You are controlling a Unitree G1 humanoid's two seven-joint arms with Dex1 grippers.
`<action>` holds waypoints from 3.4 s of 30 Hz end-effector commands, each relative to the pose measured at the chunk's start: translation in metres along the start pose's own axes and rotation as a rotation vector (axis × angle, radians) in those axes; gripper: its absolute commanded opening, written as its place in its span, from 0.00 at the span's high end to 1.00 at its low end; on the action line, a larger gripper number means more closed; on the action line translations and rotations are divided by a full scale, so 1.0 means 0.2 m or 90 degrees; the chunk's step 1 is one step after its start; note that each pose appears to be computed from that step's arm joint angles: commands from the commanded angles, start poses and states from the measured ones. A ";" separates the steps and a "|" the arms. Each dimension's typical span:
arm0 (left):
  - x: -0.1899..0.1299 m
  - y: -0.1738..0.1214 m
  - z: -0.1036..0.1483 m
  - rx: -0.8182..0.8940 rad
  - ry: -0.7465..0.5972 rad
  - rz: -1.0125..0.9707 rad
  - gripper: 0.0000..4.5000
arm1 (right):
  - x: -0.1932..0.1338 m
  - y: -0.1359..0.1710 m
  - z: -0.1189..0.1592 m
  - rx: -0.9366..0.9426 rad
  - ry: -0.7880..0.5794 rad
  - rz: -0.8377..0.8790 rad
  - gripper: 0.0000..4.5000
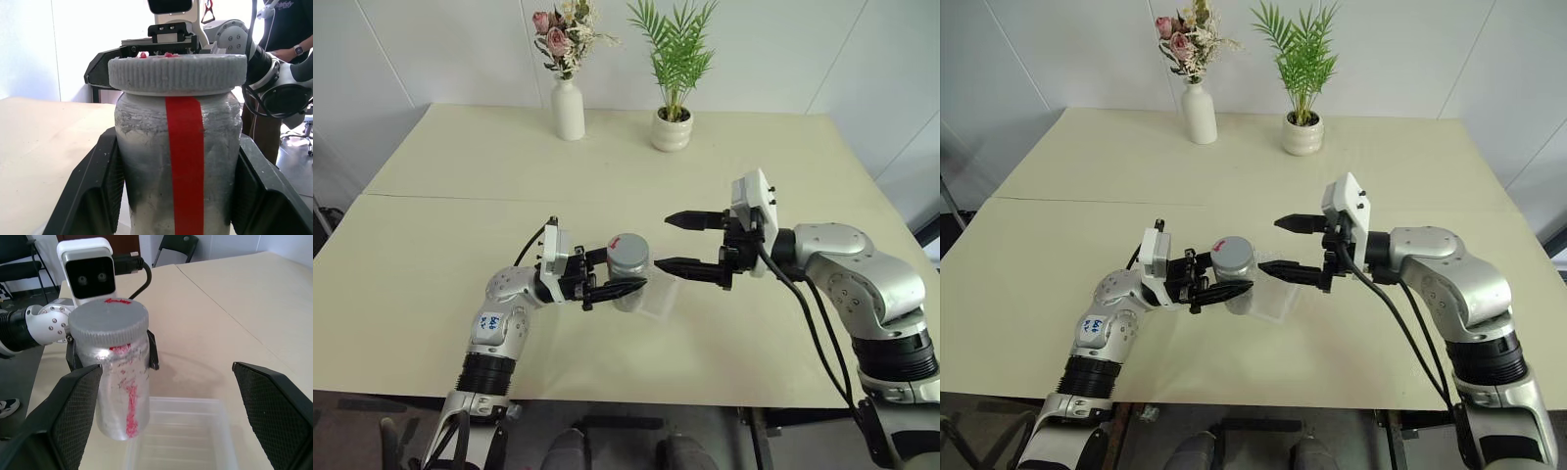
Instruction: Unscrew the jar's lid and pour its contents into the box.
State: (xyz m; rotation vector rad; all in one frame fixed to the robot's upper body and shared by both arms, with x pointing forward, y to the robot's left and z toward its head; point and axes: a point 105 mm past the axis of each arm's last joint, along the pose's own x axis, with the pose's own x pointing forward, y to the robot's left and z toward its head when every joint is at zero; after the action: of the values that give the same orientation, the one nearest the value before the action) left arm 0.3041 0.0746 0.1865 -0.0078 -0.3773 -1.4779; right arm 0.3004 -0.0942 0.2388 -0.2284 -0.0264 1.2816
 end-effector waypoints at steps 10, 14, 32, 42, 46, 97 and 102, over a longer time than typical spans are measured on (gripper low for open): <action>0.01 -0.02 0.04 0.021 -0.016 -0.016 0.47 | -0.03 0.04 0.09 -0.026 -0.024 0.028 0.00; 0.01 -0.02 0.04 0.022 -0.016 -0.016 0.47 | 0.04 0.10 0.15 -0.031 -0.056 0.061 0.00; 0.02 -0.03 0.04 0.022 -0.022 -0.014 0.47 | 0.27 0.14 0.18 -0.038 -0.090 0.095 0.00; 0.03 -0.02 0.05 0.021 -0.023 -0.017 0.47 | 0.30 0.09 0.18 -0.038 -0.102 0.075 0.00; 0.03 -0.02 0.05 0.021 -0.022 -0.017 0.47 | 0.29 0.08 0.17 -0.038 -0.101 0.071 0.00; 0.03 -0.03 0.05 0.019 -0.022 -0.016 0.47 | 0.21 0.16 0.17 -0.006 -0.080 0.137 0.00; 0.03 -0.03 0.05 0.018 -0.023 -0.015 0.47 | 0.24 0.16 0.16 -0.006 -0.076 0.139 0.00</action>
State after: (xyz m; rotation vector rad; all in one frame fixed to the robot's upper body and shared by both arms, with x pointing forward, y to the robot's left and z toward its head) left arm 0.3012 0.0715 0.1888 -0.0050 -0.3805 -1.4856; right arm 0.2858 -0.0399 0.2482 -0.1299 -0.0640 1.4911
